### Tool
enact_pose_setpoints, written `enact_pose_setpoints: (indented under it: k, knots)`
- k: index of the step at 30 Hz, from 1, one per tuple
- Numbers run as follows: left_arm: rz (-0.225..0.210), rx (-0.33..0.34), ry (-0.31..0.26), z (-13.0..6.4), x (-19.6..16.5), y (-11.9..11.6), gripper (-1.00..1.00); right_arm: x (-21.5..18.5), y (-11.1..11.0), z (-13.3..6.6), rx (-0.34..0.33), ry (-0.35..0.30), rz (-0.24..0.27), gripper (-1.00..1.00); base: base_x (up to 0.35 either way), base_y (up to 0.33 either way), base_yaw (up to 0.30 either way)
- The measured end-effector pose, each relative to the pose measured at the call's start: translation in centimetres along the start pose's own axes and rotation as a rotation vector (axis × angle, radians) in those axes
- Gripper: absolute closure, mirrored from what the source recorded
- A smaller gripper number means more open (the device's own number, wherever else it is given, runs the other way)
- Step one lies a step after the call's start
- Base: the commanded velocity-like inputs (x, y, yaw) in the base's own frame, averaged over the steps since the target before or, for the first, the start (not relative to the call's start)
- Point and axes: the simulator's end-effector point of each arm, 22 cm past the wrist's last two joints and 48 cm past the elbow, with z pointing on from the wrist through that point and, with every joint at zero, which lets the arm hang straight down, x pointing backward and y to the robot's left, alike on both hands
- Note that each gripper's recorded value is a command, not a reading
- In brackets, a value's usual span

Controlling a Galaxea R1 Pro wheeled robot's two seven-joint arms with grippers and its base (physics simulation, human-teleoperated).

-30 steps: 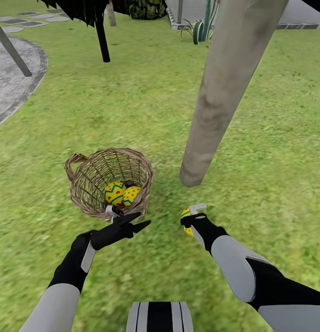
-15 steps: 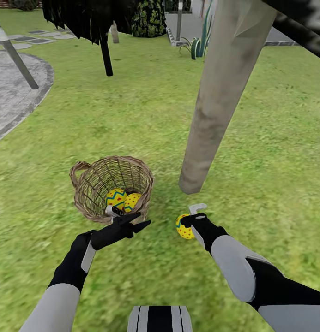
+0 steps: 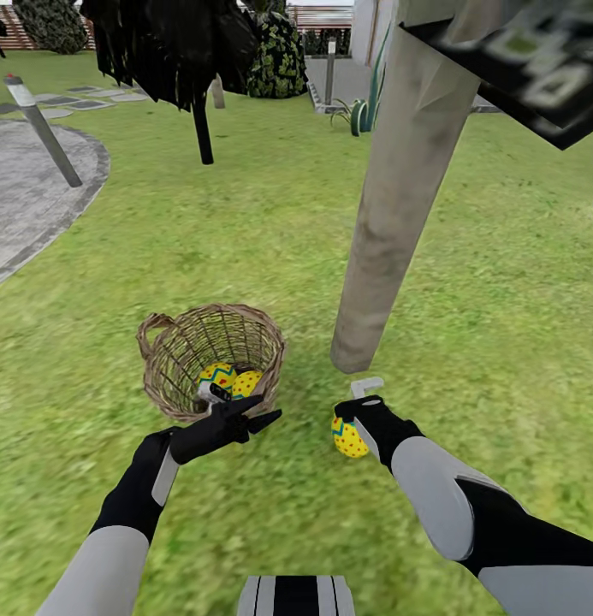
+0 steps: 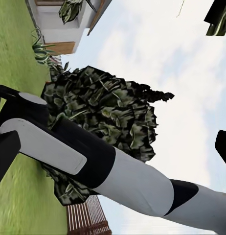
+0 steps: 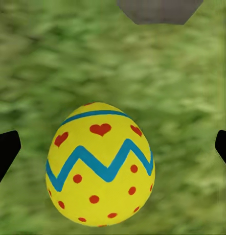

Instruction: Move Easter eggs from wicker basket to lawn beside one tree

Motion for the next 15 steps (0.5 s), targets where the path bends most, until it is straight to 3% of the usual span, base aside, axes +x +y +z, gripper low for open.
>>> enact_pose_setpoints:
  k: [3, 5, 8, 9, 10, 13, 14, 15]
  knots:
    - [0.009, 0.004, 0.008, 0.3, 0.1, -0.6, -1.00, -0.1, -0.6, -0.6, 0.010, 0.026, 0.003, -1.00, 0.000, 0.000, 0.000]
    - [0.020, 0.007, 0.011, 0.5, 0.1, -1.1, -1.00, -2.1, -2.6, -1.6, 0.028, 0.056, 0.033, -1.00, 0.000, 0.000, 0.000]
    - [0.042, 0.011, 0.018, 0.7, 0.0, -2.1, -1.00, -5.0, -3.2, -4.4, -0.071, 0.139, 0.203, -1.00, 0.000, 0.000, 0.000]
    - [0.049, 0.014, 0.021, 0.9, -0.1, -2.4, -1.00, -6.2, -3.7, -5.3, -0.083, 0.136, 0.232, -1.00, 0.000, 0.000, 0.000]
    - [0.067, 0.017, 0.034, 1.2, 0.0, -3.0, -1.00, -7.5, -4.1, -6.2, -0.094, 0.126, 0.253, -1.00, 0.000, 0.000, 0.000]
    - [0.176, 0.035, 0.184, 4.5, 2.5, -6.2, -1.00, -9.5, -3.4, -8.0, -0.171, 0.102, 0.279, -1.00, 0.000, 0.000, 0.000]
    - [0.223, 0.044, 0.218, 5.3, 3.0, -7.6, -1.00, -9.5, -2.9, -8.3, -0.195, 0.105, 0.279, -1.00, 0.000, 0.000, 0.000]
    - [0.242, 0.044, 0.228, 5.4, 3.0, -8.1, -1.00, -9.5, -2.8, -8.5, -0.202, 0.103, 0.278, -1.00, 0.000, 0.000, 0.000]
